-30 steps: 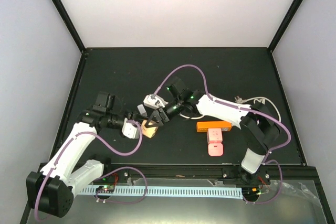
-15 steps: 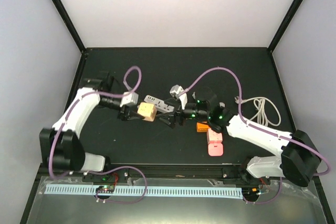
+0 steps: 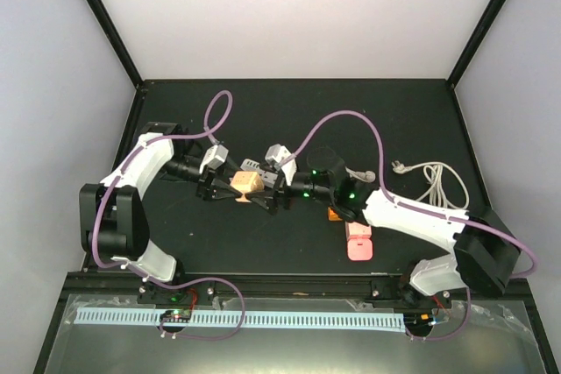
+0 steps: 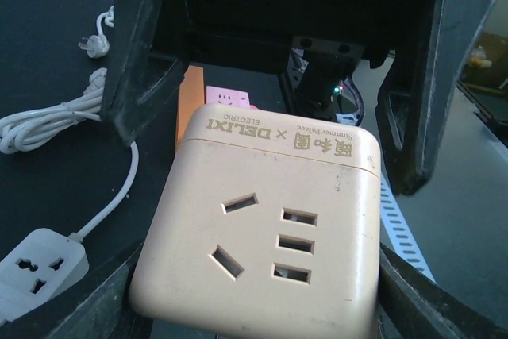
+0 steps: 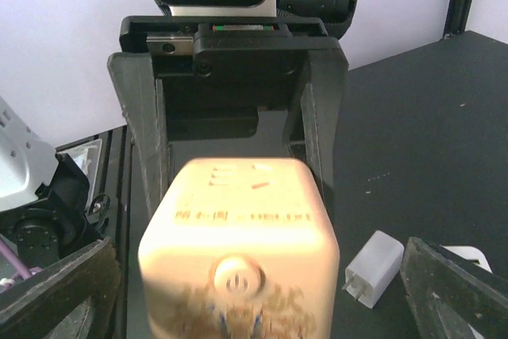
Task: Insert the plug
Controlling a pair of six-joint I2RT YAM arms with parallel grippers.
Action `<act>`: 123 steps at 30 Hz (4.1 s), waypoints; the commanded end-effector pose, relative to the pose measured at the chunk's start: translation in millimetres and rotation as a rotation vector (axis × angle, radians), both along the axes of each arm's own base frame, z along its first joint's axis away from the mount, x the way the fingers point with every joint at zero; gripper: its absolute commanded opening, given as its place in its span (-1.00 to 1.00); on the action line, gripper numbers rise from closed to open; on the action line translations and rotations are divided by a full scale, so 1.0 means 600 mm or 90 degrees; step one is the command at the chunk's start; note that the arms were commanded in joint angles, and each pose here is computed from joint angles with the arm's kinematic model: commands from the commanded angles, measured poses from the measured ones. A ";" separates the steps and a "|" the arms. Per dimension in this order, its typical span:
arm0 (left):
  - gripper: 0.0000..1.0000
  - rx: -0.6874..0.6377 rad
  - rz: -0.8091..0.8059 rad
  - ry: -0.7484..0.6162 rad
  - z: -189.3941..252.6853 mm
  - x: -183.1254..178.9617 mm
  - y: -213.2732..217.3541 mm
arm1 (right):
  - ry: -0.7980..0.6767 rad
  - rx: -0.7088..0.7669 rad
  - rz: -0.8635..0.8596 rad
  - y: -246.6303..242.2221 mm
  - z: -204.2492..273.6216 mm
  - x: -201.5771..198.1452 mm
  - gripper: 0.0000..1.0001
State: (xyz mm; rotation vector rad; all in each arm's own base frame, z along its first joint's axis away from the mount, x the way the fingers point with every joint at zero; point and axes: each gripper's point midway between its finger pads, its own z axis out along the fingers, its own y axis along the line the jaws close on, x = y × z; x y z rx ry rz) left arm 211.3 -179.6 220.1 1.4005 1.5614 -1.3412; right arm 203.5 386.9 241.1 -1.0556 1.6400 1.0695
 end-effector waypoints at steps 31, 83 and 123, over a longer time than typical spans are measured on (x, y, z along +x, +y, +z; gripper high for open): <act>0.97 0.069 0.195 -0.522 0.037 0.075 0.002 | 0.341 -0.018 -0.134 0.010 0.009 0.086 -0.97; 0.63 0.339 0.124 -0.398 -0.192 0.170 -0.011 | 0.365 -0.127 -0.389 -0.187 -0.096 0.138 -0.97; 0.95 0.442 -0.029 -0.366 -0.209 0.239 -0.048 | 0.319 -0.188 -0.444 -0.233 -0.094 0.144 -0.97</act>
